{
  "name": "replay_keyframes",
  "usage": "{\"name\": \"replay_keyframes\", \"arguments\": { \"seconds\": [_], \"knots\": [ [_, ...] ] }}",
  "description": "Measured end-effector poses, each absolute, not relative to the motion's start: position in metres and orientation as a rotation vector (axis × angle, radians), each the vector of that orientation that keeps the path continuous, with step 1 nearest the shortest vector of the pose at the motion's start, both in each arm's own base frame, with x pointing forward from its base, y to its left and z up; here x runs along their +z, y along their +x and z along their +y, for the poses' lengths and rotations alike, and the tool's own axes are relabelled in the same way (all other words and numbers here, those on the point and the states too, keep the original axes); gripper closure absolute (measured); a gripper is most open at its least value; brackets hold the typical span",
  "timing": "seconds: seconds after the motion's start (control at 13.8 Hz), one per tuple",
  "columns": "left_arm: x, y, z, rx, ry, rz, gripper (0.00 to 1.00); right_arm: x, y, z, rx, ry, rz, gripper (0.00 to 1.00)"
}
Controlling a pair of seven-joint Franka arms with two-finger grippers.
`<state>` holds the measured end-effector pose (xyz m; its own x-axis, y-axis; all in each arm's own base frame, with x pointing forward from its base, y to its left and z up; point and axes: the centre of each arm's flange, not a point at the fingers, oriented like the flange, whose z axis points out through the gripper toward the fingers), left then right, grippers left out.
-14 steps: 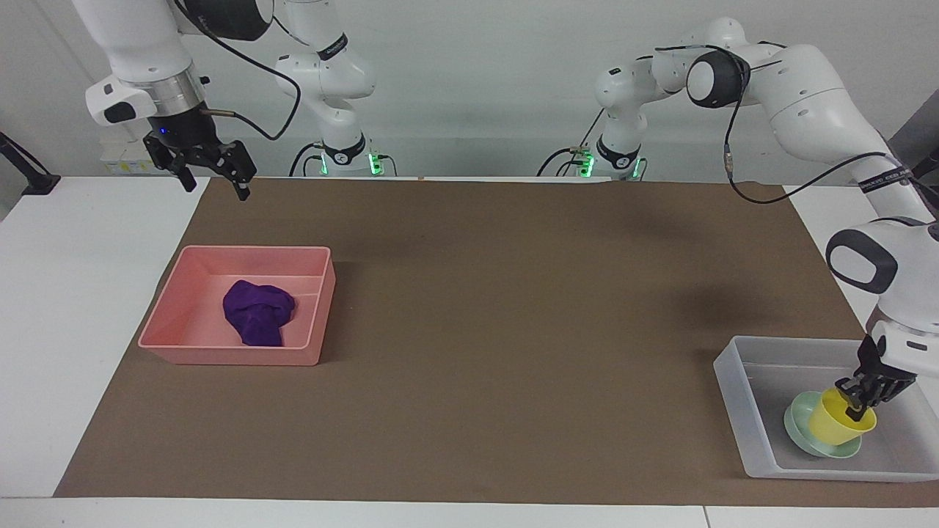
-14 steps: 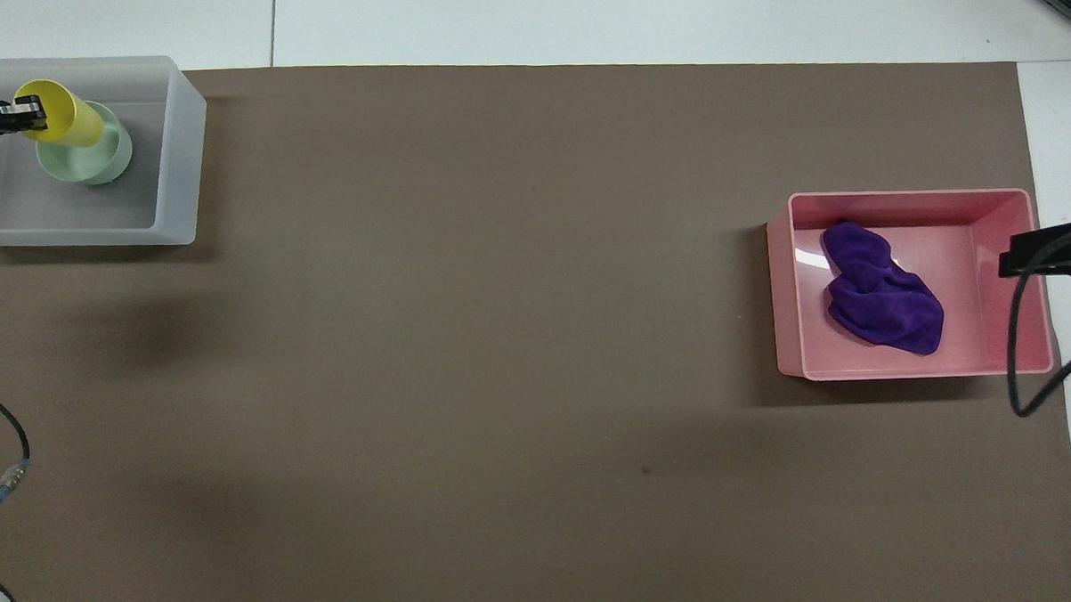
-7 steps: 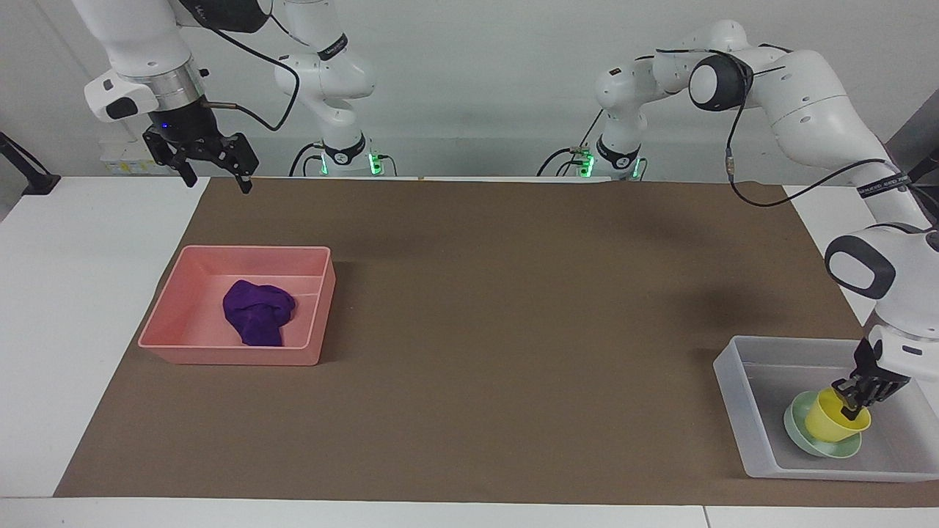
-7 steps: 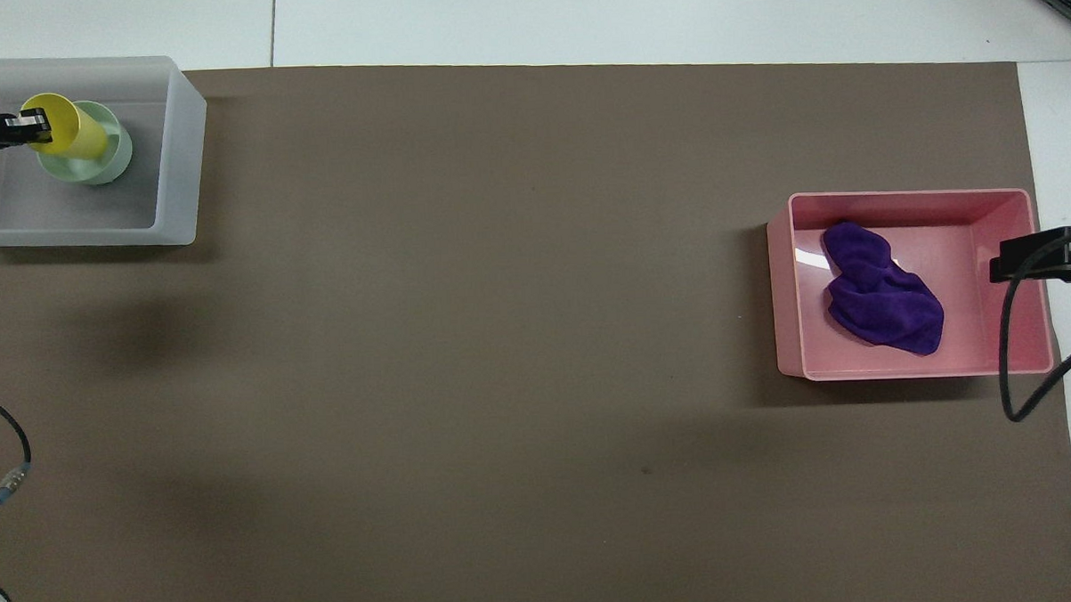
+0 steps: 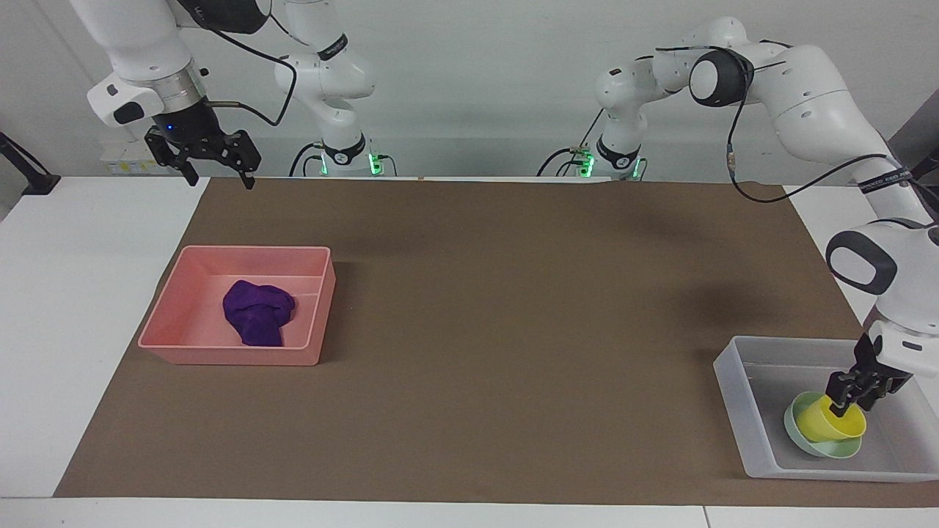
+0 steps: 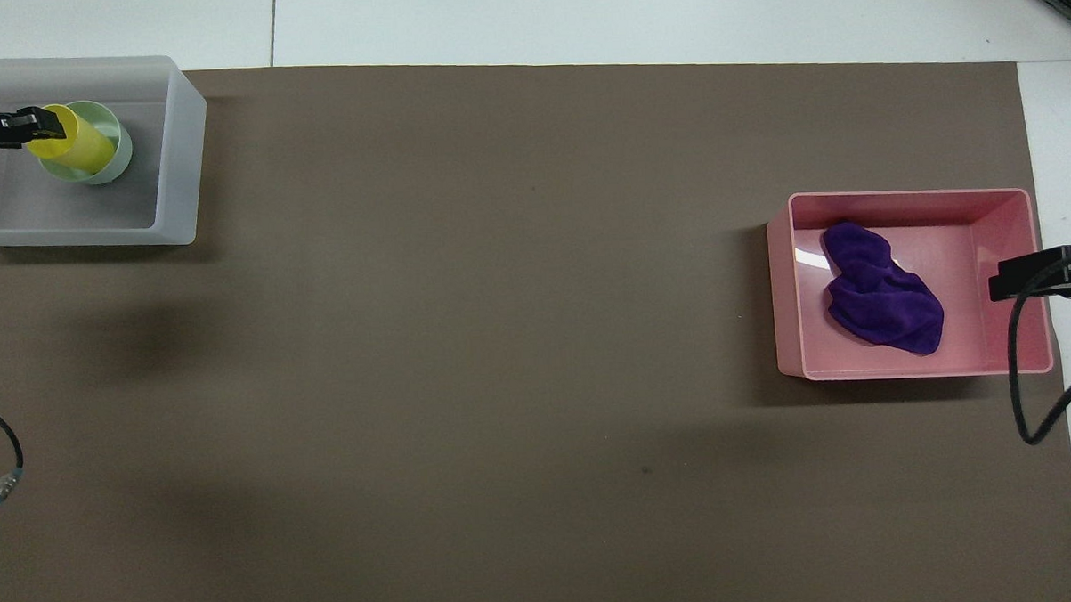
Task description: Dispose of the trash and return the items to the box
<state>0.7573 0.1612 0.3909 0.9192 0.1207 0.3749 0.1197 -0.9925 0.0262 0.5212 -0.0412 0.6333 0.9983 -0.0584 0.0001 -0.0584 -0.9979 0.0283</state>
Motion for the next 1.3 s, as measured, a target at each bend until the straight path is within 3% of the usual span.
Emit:
{"name": "replay_keyframes", "arguments": {
  "seconds": [0.14,0.22,0.58,0.87,1.3],
  "knots": [
    [0.423,0.751,0.140,0.607,3.075,0.144,0.05,0.633,0.520,-0.040,-0.015,3.112,-0.100,0.00],
    [0.440,0.743,0.125,0.610,3.077,0.112,0.00,0.633,0.520,-0.040,-0.020,3.112,-0.105,0.00],
    [0.509,0.668,0.011,0.560,3.096,-0.123,0.00,0.638,0.521,-0.028,-0.003,3.112,-0.120,0.00],
    [0.553,0.596,-0.036,0.433,3.130,-0.215,0.00,0.637,0.521,-0.024,-0.004,3.112,-0.118,0.00],
    [0.606,0.568,-0.036,0.256,3.159,-0.211,0.00,0.637,0.521,-0.024,-0.004,3.112,-0.117,0.00]
  ]
}}
